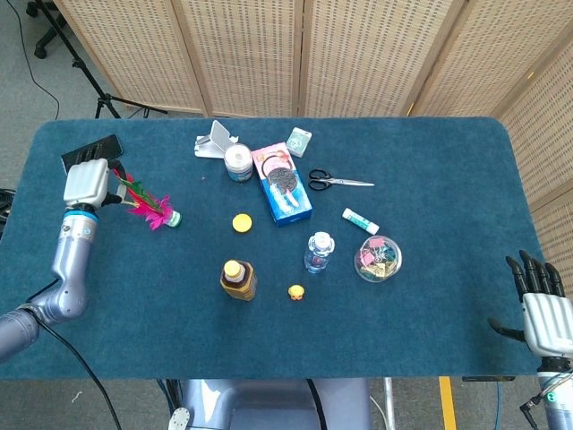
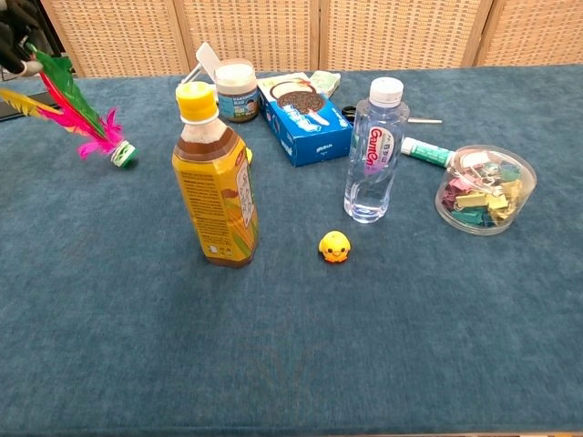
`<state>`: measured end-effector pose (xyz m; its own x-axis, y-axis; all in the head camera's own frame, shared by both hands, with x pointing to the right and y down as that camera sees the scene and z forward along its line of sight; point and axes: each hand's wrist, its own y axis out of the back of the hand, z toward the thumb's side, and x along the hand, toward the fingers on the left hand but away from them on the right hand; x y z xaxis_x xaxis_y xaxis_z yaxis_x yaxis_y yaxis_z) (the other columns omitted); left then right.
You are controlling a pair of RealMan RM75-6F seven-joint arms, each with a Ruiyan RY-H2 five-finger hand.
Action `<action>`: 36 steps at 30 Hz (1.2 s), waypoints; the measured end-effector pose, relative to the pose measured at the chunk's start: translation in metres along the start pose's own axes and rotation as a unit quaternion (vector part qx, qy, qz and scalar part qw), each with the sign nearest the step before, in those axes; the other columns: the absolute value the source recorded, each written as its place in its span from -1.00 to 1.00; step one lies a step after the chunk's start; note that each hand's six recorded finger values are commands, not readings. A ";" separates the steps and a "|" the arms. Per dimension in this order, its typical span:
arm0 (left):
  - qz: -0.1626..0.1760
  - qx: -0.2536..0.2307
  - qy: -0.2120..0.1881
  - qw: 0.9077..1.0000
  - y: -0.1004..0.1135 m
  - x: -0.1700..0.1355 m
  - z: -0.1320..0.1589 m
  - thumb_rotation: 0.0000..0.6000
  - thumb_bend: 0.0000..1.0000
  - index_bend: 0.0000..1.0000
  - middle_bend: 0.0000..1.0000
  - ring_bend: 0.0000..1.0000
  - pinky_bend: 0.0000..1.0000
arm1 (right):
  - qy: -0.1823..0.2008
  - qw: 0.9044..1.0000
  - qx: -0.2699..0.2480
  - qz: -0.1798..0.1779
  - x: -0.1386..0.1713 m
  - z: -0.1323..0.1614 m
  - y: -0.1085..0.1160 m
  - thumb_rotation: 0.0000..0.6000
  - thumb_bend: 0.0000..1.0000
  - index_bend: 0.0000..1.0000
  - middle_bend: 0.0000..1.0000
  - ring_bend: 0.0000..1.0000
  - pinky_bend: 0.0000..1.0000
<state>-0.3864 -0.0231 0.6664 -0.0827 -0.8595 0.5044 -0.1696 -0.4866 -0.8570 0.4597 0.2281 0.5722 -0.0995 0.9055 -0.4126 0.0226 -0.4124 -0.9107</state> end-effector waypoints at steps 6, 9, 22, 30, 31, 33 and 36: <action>0.010 0.003 -0.011 1.000 0.010 -0.005 0.012 1.00 -0.06 0.30 -1.00 -1.00 -1.00 | 0.002 1.000 -0.002 -0.002 0.001 0.001 0.001 1.00 -1.00 -1.00 -1.00 -1.00 -1.00; 0.011 0.005 -0.013 1.000 0.011 -0.006 0.015 1.00 -0.06 0.30 -1.00 -1.00 -1.00 | 0.003 1.000 -0.002 -0.002 0.001 0.001 0.001 1.00 -1.00 -1.00 -1.00 -1.00 -1.00; 0.001 0.011 -0.008 1.000 0.000 -0.007 0.017 1.00 -0.12 0.23 -1.00 -1.00 -1.00 | 0.003 1.000 -0.003 -0.005 0.003 0.001 0.004 1.00 -1.00 -1.00 -1.00 -1.00 -1.00; 0.012 0.013 -0.011 1.000 0.004 -0.007 0.017 1.00 -0.30 -0.60 -1.00 -1.00 -1.00 | 0.004 1.000 -0.003 -0.006 0.003 0.001 0.004 1.00 -1.00 -1.00 -1.00 -1.00 -1.00; 0.013 0.014 -0.012 1.000 0.005 -0.007 0.017 1.00 -0.32 -0.67 -1.00 -1.00 -1.00 | 0.004 1.000 -0.003 -0.007 0.003 0.001 0.004 1.00 -1.00 -1.00 -1.00 -1.00 -1.00; 0.018 0.014 -0.012 1.000 0.008 -0.008 0.016 1.00 -0.34 -0.74 -1.00 -1.00 -1.00 | 0.004 1.000 -0.004 -0.008 0.003 0.002 0.004 1.00 -1.00 -1.00 -1.00 -1.00 -1.00; 0.023 0.012 -0.013 1.000 0.012 -0.009 0.016 1.00 -0.35 -0.77 -1.00 -1.00 -1.00 | 0.005 1.000 -0.004 -0.008 0.004 0.002 0.004 1.00 -1.00 -1.00 -1.00 -1.00 -1.00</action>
<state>-0.3718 -0.0242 0.6498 -0.0649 -0.8847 0.4615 -0.1434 -0.4494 -0.8817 0.4574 0.2296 0.5669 -0.0903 0.9128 -0.3982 0.0285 -0.3973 -0.9172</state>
